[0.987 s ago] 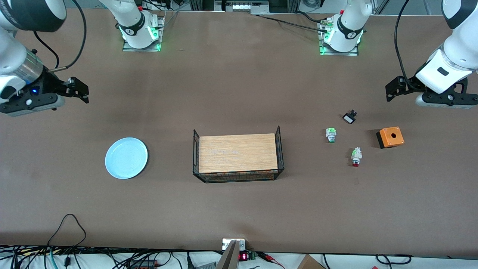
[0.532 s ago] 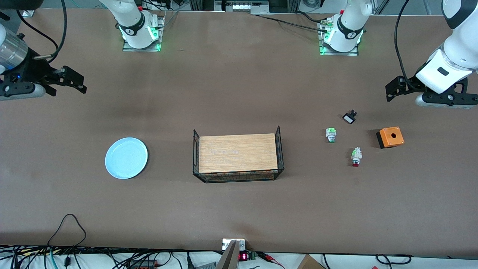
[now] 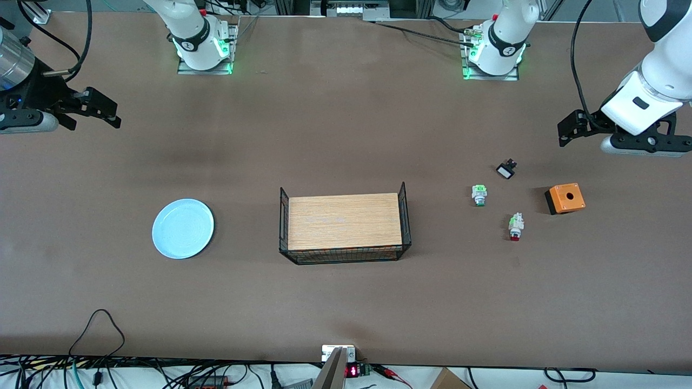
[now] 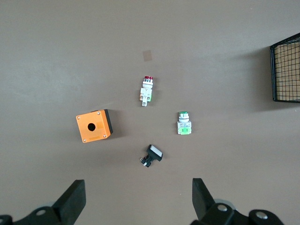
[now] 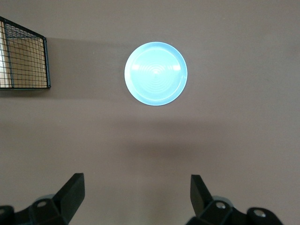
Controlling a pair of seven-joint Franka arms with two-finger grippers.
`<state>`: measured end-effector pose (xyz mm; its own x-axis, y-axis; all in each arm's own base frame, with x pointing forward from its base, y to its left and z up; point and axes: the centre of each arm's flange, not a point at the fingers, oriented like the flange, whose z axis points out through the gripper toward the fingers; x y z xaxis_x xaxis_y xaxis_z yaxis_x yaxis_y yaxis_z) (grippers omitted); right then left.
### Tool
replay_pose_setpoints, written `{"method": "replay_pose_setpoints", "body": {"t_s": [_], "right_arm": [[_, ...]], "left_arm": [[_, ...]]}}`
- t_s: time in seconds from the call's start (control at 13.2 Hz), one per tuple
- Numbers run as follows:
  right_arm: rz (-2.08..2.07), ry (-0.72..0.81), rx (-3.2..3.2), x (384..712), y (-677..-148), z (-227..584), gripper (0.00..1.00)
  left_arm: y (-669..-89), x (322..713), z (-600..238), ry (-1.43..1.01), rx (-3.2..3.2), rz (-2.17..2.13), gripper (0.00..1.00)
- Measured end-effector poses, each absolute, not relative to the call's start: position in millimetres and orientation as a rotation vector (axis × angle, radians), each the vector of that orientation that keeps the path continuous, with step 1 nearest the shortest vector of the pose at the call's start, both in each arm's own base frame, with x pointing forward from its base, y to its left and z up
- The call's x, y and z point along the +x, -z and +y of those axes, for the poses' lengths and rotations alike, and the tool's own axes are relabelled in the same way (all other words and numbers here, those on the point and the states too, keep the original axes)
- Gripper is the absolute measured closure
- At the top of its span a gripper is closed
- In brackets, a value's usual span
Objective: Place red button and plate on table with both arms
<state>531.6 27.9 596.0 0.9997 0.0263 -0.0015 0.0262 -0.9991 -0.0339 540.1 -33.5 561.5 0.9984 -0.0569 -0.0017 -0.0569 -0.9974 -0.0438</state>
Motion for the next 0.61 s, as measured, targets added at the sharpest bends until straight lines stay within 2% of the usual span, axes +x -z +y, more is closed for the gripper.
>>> {"method": "replay_pose_setpoints", "body": {"t_s": [0.61], "right_arm": [[-0.029,-0.003,-3.11,531.8,-596.1,24.9,0.0]], "left_arm": [[-561.2,539.5,-34.1,-0.01,-3.096,0.09,0.0]]}}
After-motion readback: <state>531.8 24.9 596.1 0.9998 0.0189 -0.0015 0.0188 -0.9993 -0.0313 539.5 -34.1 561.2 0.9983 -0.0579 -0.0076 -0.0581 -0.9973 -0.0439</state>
